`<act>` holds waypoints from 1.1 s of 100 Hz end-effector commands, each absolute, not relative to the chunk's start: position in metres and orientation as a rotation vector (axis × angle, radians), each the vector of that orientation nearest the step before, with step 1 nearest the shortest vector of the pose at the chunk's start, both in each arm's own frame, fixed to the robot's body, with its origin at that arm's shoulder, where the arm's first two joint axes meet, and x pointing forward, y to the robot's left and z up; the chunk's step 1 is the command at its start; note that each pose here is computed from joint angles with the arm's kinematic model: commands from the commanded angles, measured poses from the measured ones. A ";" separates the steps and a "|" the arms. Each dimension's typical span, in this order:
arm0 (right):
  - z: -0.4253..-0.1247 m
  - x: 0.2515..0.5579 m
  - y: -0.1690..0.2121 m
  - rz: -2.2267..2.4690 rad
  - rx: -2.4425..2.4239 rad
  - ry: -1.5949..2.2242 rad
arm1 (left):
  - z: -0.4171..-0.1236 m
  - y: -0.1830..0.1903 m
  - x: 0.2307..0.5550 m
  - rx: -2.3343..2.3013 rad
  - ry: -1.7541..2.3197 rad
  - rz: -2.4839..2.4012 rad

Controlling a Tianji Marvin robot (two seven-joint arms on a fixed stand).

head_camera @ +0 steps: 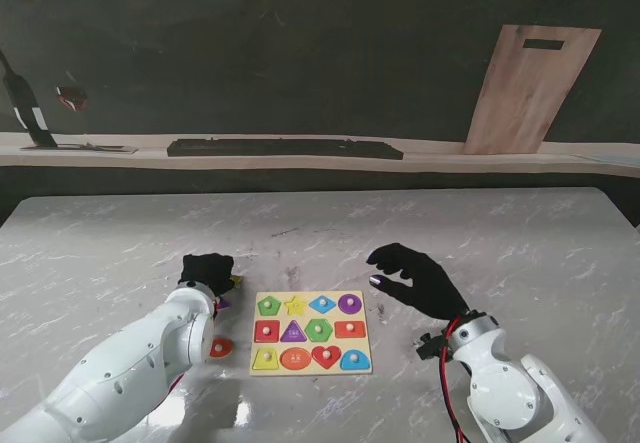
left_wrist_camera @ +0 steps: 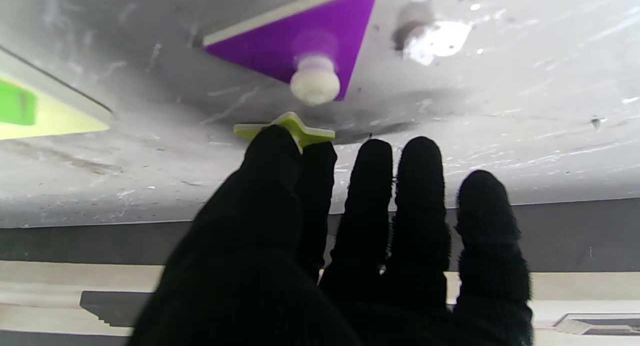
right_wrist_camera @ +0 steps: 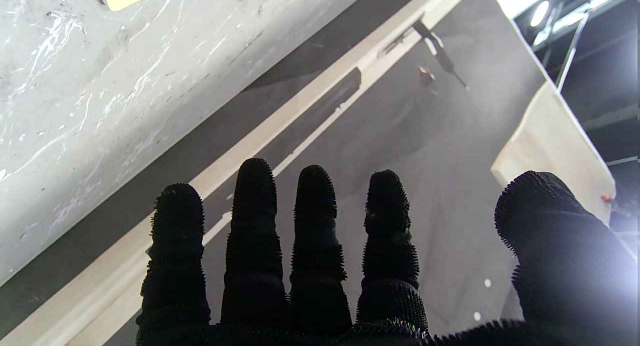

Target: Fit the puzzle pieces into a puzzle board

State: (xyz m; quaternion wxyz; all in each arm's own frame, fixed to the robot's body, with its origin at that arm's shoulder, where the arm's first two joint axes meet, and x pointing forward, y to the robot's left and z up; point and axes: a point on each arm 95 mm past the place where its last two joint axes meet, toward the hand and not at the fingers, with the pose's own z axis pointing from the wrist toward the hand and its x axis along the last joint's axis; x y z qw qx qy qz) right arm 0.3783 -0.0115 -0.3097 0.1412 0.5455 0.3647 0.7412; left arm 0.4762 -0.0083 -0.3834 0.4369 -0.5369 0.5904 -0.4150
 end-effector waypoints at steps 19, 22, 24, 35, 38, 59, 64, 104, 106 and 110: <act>-0.312 0.376 -0.009 2.141 1.583 1.056 | -0.387 -0.012 0.477 -1.336 1.472 -1.022; -0.312 0.376 -0.009 2.141 1.583 1.056 | -0.388 -0.013 0.477 -1.335 1.473 -1.021; -0.312 0.376 -0.009 2.141 1.583 1.056 | -0.389 -0.013 0.477 -1.334 1.474 -1.020; -0.312 0.376 -0.009 2.141 1.583 1.055 | -0.391 -0.014 0.478 -1.321 1.479 -1.016; -0.312 0.376 -0.009 2.141 1.584 1.055 | -0.391 -0.014 0.477 -1.320 1.481 -1.014; -0.311 0.376 -0.010 2.143 1.583 1.053 | -0.395 -0.015 0.477 -1.337 1.477 -1.013; -0.311 0.376 -0.010 2.143 1.584 1.053 | -0.395 -0.016 0.478 -1.340 1.474 -1.017; -0.311 0.376 -0.010 2.146 1.575 1.051 | -0.377 -0.017 0.482 -1.327 1.420 -1.120; -0.311 0.376 -0.010 2.146 1.576 1.051 | -0.375 -0.017 0.482 -1.322 1.422 -1.127; -0.311 0.376 -0.010 2.146 1.576 1.052 | -0.371 -0.018 0.482 -1.311 1.428 -1.141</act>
